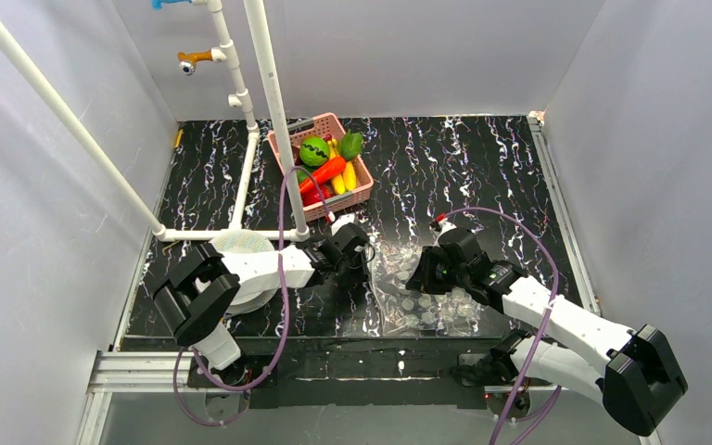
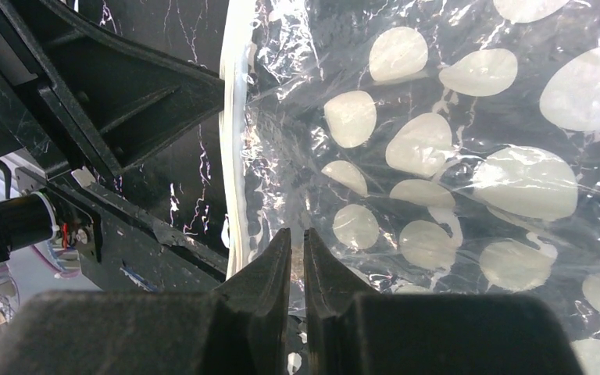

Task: Place the food in the zip-top bag and seal the zipper
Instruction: Pick up the zipper food storage bag at the center of the board, then open the zipper of the food storage bag.

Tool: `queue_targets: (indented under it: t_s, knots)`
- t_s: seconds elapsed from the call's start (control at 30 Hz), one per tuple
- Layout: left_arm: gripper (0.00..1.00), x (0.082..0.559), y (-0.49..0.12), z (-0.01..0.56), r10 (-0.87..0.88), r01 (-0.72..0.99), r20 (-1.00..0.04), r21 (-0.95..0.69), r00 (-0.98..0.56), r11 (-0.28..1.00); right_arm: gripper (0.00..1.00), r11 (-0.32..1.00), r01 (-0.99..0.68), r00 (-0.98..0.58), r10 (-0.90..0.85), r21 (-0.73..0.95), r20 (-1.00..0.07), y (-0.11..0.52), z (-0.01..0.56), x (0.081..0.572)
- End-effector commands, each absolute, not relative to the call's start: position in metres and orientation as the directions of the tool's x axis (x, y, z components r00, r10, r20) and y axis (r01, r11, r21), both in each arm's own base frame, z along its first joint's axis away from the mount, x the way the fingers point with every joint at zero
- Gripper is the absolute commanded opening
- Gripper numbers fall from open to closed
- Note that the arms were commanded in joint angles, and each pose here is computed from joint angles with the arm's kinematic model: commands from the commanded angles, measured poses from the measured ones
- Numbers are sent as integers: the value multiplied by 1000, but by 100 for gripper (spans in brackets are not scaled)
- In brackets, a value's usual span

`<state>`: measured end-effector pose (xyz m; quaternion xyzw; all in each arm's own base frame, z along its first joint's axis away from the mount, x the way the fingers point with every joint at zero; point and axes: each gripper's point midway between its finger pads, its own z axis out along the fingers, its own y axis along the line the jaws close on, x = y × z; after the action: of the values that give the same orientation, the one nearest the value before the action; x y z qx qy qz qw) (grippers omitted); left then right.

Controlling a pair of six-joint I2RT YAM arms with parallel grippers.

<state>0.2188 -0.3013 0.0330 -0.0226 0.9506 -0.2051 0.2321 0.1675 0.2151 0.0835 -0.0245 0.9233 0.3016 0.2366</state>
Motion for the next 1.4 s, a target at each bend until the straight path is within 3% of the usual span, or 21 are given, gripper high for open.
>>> queue_targets:
  t_s: [0.0,0.17,0.37,0.6,0.73,0.87,0.97,1.1,1.37]
  knots:
    - [25,228,-310,38,-150,54,-453,-407,-879,912,18,796,-210,-875,106,568,-472,220,90,172]
    - [25,229,-318,33,-153,49,-434,-420,-888,906,18,800,-203,-881,103,565,-462,221,87,172]
    - [0,236,-332,42,-157,126,-494,-493,-855,861,18,803,-204,-885,94,560,-456,221,87,172]
    - [0,240,-341,117,-210,283,-621,-598,-755,750,25,839,-246,-867,34,485,-497,209,112,171]
    - [0,224,-341,148,-227,312,-599,-659,-768,685,44,843,-318,-830,-27,434,-557,214,151,166]
    - [0,213,-334,165,-284,255,-539,-716,-793,650,50,849,-338,-800,-33,406,-598,229,188,163]
    - [0,209,-327,179,-319,236,-536,-727,-781,645,55,911,-235,-791,23,338,-611,224,207,170]
    - [0,206,-322,193,-346,232,-537,-739,-769,632,57,946,-140,-753,91,293,-652,229,233,181]
    - [0,199,-320,192,-347,219,-520,-748,-780,626,59,986,-77,-725,46,147,-687,249,237,204]
